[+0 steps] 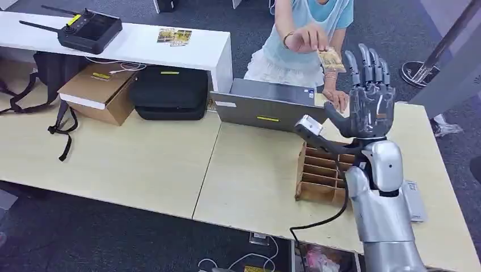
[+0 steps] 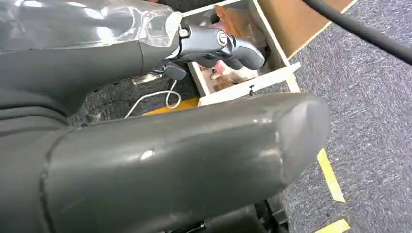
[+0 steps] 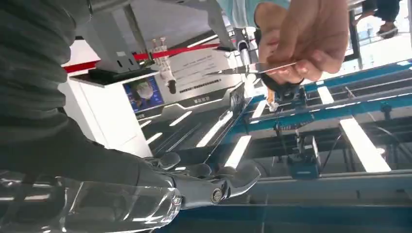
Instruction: Pass the card to the sensor for recognition and then transmit it.
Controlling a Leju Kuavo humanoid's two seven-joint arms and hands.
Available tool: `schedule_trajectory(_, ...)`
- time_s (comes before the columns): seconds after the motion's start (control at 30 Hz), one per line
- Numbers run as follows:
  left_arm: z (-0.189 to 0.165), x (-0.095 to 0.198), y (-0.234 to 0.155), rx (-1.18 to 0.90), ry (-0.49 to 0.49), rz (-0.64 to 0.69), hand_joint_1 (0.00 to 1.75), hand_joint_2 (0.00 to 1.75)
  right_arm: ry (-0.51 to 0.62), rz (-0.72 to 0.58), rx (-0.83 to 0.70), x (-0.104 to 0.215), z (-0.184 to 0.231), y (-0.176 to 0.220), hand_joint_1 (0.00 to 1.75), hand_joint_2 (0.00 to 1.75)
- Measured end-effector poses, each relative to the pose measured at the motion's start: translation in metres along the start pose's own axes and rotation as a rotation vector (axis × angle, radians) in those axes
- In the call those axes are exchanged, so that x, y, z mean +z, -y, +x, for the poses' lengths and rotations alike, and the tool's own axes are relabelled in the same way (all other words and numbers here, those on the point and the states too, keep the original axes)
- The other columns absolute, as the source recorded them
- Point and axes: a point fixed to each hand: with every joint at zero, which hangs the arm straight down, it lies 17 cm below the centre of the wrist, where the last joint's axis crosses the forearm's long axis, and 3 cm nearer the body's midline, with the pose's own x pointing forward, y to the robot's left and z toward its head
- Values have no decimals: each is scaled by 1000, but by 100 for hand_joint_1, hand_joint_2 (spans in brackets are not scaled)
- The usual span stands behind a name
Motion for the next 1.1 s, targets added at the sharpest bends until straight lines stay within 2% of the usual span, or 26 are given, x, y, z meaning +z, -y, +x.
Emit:
schedule_trajectory(0.4, 1, 0, -3, -13, 4, 17, 0, 0, 41, 72, 15, -37, 13, -21, 0, 175)
schedule_trajectory(0.43, 1, 0, -3, -13, 4, 17, 0, 0, 42, 75, 14, -40, 14, -22, 173, 175)
schedule_trajectory(1.1, 1, 0, -2, -16, 5, 15, 0, 0, 36, 53, -147, -53, 14, -19, 175, 175)
